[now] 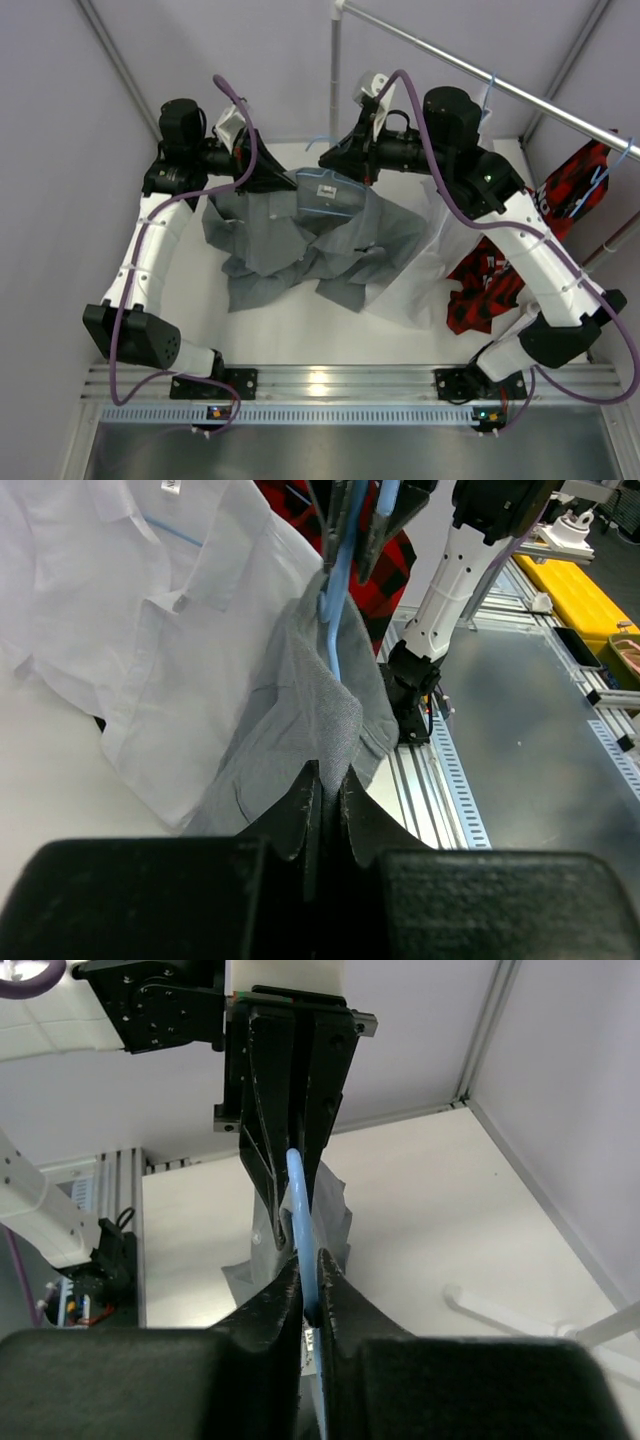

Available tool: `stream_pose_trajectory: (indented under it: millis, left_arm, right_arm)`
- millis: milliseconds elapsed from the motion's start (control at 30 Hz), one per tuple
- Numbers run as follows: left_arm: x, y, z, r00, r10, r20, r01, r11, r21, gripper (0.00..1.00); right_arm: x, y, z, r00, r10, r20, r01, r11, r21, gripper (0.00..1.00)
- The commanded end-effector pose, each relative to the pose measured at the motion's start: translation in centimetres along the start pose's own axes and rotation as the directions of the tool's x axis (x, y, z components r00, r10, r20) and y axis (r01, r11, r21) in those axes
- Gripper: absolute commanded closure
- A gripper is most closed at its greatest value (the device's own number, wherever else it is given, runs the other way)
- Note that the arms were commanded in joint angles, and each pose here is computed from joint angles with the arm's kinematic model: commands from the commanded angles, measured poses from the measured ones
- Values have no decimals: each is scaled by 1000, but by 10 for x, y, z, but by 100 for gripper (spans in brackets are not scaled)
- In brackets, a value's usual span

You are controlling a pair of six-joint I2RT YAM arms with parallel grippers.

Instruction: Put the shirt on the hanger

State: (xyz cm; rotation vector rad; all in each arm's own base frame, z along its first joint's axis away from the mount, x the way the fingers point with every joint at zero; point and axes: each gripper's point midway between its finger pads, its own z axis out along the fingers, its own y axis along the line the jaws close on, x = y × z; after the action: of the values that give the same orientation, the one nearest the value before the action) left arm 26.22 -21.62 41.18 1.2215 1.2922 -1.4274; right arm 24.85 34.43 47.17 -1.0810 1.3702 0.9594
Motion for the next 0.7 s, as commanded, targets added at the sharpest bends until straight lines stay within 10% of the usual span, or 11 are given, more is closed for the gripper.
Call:
stream_pose_trajectory:
  millis: [0, 133, 667]
  left_arm:
    - [-11, -28, 0, 994, 111, 6, -111, 986, 127, 100]
    - [-12, -27, 0, 994, 106, 6, -106, 986, 127, 100]
    - [-12, -22, -2, 994, 111, 7, -111, 986, 124, 100]
  right_arm:
    - [-7, 22, -10, 998, -2, 55, 7, 995, -98, 85]
    - [4, 31, -20, 997, -14, 72, 28, 981, -190, 59]
    - [1, -21, -85, 994, -38, 104, 35, 999, 36, 31]
